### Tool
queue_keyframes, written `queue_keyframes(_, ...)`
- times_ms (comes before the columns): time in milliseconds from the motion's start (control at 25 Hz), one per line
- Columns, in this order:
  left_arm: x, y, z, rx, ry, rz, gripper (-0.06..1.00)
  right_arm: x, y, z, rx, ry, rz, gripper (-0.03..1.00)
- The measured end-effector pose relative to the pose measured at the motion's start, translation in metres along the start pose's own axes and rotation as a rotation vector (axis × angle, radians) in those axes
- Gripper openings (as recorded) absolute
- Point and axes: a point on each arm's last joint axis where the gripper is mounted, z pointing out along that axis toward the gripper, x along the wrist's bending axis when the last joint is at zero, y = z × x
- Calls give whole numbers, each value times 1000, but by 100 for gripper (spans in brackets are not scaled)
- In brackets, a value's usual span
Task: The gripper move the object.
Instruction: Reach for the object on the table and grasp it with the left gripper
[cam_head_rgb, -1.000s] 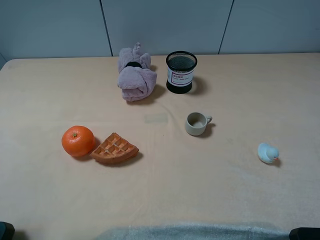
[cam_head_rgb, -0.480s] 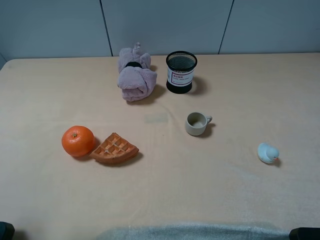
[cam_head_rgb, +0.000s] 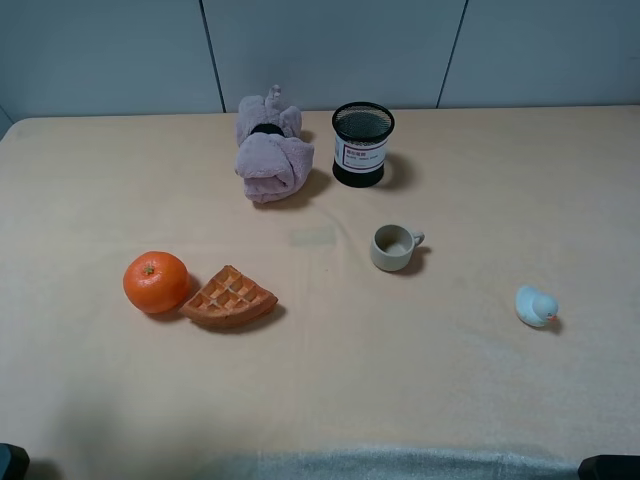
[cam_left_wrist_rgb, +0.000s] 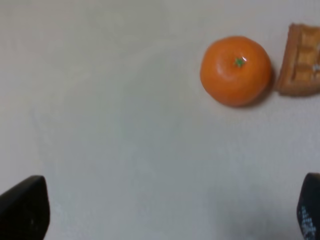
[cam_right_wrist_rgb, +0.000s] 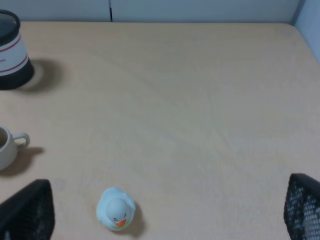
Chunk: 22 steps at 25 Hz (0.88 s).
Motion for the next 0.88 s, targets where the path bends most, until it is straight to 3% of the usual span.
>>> queue_keyframes(680, 2, 51, 78, 320, -200, 165, 99, 0, 0, 0, 0, 0, 0, 69)
queue_keyframes(880, -2, 63, 100, 380, -223, 240, 99, 0, 0, 0, 0, 0, 0, 69)
